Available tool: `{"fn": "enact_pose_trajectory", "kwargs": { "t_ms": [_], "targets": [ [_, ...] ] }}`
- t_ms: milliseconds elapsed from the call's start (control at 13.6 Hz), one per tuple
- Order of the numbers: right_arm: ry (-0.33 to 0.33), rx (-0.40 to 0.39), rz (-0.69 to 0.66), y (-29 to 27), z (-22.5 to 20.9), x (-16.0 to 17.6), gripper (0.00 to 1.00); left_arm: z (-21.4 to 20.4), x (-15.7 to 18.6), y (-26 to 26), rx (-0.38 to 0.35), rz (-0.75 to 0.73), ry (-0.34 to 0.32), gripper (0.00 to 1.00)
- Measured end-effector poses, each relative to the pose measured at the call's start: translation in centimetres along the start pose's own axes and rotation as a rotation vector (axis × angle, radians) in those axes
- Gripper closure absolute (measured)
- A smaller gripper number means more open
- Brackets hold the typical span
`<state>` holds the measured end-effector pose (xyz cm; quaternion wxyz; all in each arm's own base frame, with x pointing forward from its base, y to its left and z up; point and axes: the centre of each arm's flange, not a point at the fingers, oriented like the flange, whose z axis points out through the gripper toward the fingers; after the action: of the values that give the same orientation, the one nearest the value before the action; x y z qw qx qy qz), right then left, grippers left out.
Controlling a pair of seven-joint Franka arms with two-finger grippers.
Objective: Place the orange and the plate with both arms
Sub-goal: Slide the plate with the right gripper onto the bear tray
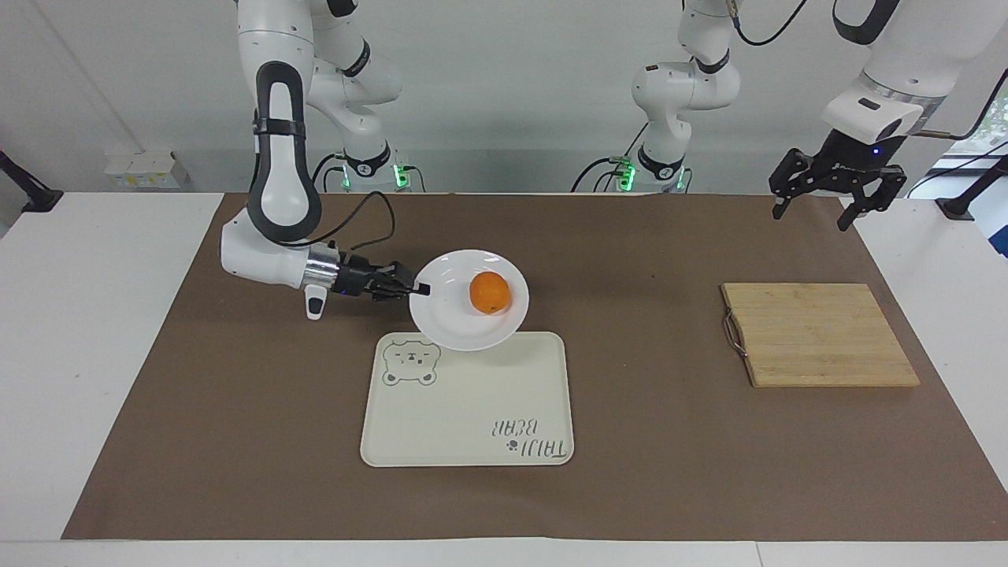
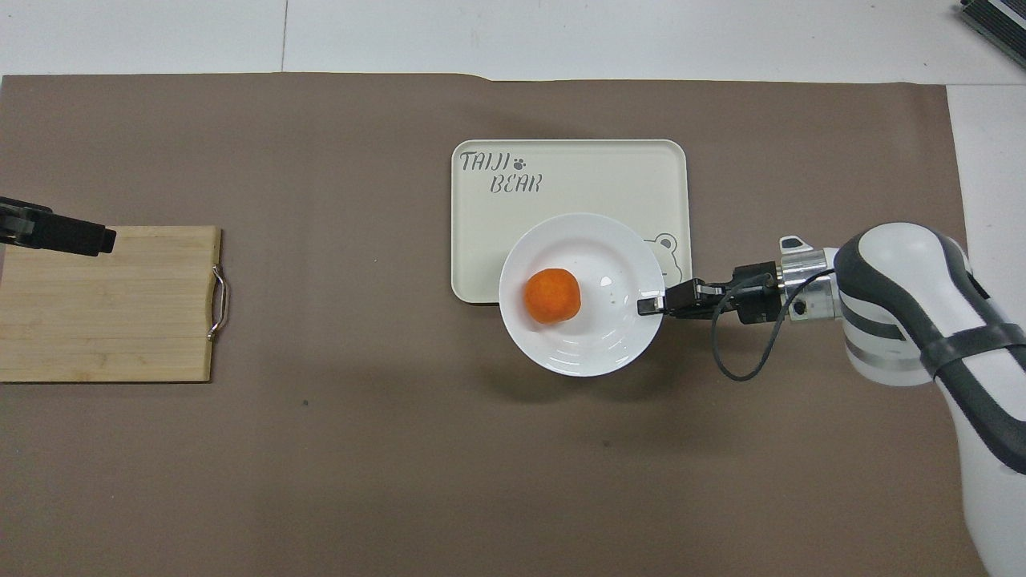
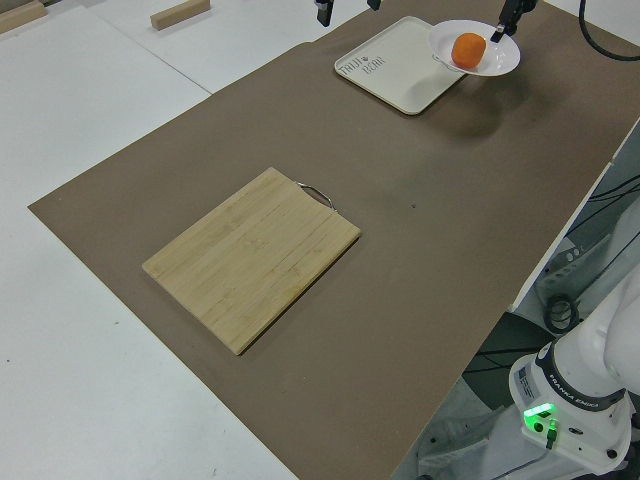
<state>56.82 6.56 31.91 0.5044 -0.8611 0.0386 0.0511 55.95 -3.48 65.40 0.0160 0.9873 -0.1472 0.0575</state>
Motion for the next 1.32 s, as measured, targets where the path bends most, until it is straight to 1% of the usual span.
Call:
{"fn": "enact_pose_trajectory", "kwargs": {
  "t_ms": [147,294,441,661,1028,1175,1322],
  "targets": [
    [0.026,-0.004,0.004,-1.6,-0.7,2.8,0.96,0.0,0.0,0.0,0.0,0.0,0.0,0.0],
    [0.047,-0.013,0.017,-2.8,-0.7,5.0,0.96,0.0,0.0,0.0,0.0,0.0,0.0,0.0],
    [0.079,-0.036,0.037,-4.0,0.3,6.8,0.96,0.0,0.0,0.0,0.0,0.0,0.0,0.0],
    [0.097,-0.049,0.054,-5.7,2.2,9.4,0.96,0.0,0.0,0.0,0.0,0.0,0.0,0.0],
    [0.118,-0.056,0.039,-4.2,3.5,14.3,0.96,0.0,0.0,0.0,0.0,0.0,0.0,0.0],
    [0.115,-0.065,0.038,-3.3,4.1,15.1,0.96,0.0,0.0,0.0,0.0,0.0,0.0,0.0],
    [0.095,-0.111,0.03,-2.3,4.5,15.1,0.96,0.0,0.0,0.0,0.0,0.0,0.0,0.0]
  ]
}}
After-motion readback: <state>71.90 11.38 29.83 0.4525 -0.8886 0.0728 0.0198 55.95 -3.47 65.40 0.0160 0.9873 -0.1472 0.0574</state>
